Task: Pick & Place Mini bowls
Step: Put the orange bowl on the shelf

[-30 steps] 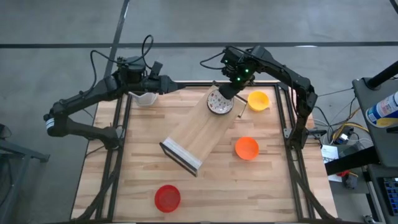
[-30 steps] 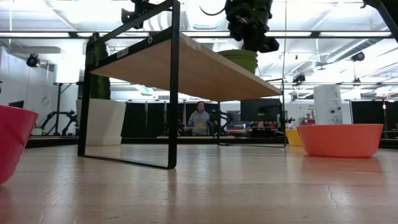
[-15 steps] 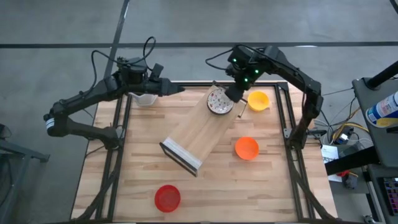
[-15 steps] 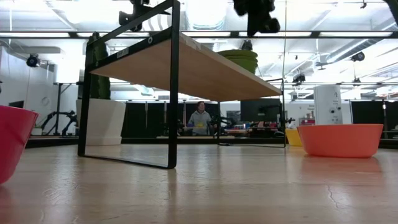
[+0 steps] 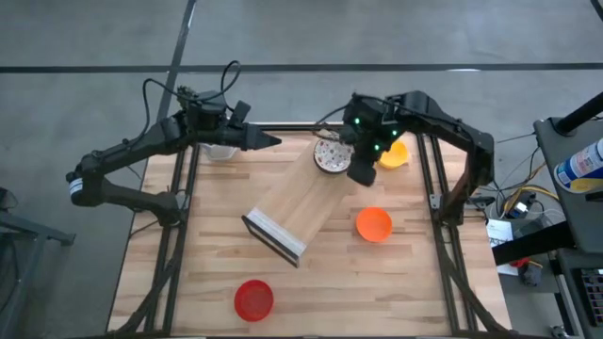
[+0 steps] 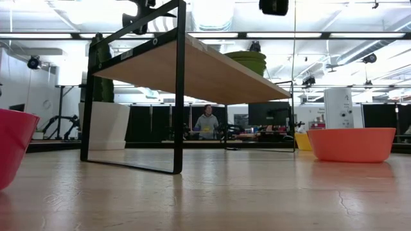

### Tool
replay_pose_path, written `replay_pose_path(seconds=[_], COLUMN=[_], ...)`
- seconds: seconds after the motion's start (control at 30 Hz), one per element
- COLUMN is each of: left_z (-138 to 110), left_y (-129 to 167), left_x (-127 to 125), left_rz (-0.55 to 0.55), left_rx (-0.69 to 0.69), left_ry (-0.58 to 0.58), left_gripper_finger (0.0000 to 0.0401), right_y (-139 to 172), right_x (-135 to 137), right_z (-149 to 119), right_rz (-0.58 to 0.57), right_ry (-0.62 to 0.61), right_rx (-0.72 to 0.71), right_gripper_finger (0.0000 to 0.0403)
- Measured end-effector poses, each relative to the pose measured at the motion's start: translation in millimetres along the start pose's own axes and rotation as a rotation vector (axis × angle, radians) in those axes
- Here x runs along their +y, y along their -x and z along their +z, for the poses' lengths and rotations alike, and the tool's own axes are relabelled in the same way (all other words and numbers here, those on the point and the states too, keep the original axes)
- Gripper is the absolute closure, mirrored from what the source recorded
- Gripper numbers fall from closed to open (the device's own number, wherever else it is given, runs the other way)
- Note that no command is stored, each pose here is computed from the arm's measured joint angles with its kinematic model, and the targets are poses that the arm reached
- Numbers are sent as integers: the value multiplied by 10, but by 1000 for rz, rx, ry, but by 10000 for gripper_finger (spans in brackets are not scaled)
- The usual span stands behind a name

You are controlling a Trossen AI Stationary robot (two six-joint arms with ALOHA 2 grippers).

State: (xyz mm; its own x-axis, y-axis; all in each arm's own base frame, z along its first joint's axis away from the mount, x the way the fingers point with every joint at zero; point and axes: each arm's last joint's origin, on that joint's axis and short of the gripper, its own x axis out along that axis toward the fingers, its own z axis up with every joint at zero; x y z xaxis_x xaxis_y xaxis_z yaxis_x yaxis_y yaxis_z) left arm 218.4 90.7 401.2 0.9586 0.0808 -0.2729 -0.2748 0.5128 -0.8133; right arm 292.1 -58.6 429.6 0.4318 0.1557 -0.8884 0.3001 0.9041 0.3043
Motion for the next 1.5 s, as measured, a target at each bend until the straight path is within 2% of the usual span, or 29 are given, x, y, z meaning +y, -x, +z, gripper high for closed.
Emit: replay_pose_path(seconds=[0.23,0.37,0.5,0.63,0.8,0.97,1.1,1.27,1.37,1.5], left_z=[-3,-4,-5,-4,-8,-14,-17,-21,-22,-24], left_y=[-1,0,0,-1,4,29,58,78,80,79], left_x=[-2,-3,-4,-11,-16,-30,-46,-56,-57,-56], left_rz=[-3,-4,-6,-12,-24,-38,-45,-50,-49,-48], left_rx=[4,6,7,4,18,27,23,20,20,22], left_ry=[-1,-10,-16,-20,-26,-26,-29,-36,-35,-37], left_gripper_finger=[197,197,197,197,197,197,197,197,197,197], right_y=[-113,-229,-397,-601,-788,-862,-803,-722,-764,-924], right_x=[454,668,809,906,1005,1018,977,848,764,673], right_z=[-146,-262,-384,-521,-729,-983,-1163,-1403,-1533,-1635], right_rz=[89,105,85,57,21,-86,-148,-105,-109,-149], right_ry=[136,169,141,173,241,296,303,211,169,194], right_rx=[65,124,202,288,376,403,316,220,193,170], right_gripper_finger=[372,332,285,263,271,294,312,328,332,327])
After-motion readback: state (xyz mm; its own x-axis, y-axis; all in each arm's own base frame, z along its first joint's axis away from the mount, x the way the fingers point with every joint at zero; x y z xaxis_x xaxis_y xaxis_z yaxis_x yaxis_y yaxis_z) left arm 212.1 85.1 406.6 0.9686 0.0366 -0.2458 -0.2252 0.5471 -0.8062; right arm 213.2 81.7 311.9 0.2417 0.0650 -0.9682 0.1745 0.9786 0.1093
